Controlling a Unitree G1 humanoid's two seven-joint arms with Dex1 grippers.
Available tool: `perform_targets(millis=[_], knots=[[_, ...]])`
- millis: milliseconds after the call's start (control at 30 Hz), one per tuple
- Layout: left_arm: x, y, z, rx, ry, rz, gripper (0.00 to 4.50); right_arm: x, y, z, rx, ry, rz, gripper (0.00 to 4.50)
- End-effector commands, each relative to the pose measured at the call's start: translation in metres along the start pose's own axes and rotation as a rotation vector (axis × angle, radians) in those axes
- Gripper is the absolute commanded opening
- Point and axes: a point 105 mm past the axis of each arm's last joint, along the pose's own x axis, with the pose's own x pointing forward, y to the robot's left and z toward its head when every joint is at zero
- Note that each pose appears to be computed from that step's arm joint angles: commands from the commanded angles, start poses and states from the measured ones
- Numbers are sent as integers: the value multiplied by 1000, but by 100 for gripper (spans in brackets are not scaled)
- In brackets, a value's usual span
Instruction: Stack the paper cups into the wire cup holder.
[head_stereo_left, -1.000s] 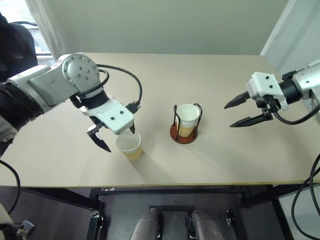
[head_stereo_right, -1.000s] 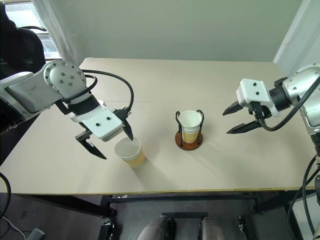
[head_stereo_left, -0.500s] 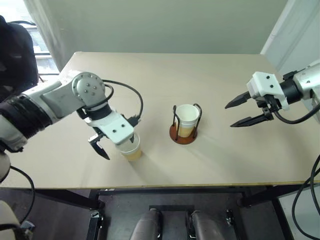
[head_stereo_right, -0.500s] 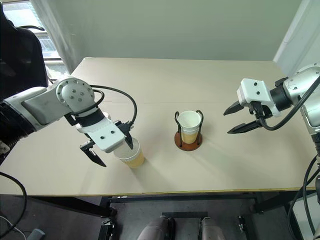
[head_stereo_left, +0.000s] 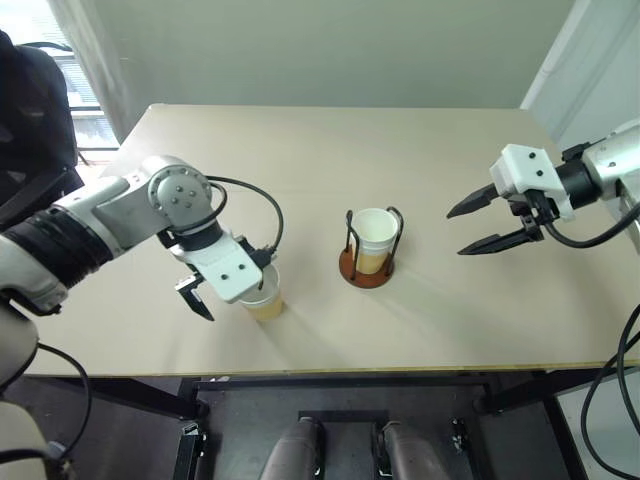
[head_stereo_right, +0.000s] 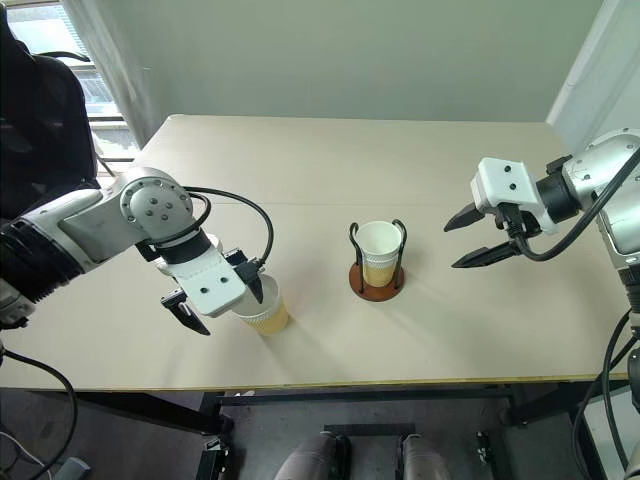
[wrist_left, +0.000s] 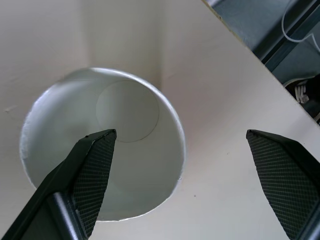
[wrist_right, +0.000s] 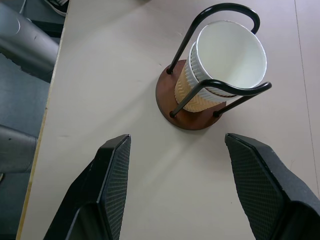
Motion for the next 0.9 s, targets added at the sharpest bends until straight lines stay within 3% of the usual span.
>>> perform_targets(millis=[33,367,900], knots=[[-11,1,-3,59,46,6,384,-8,-3,10,-46,-3,-27,303],[-13,0,-10,193,126,-57,12,-8,-4,8,-46,6,-31,303],[-24,7,-19,218,171,-47,2,-9,-6,6,-45,7,-38,303]])
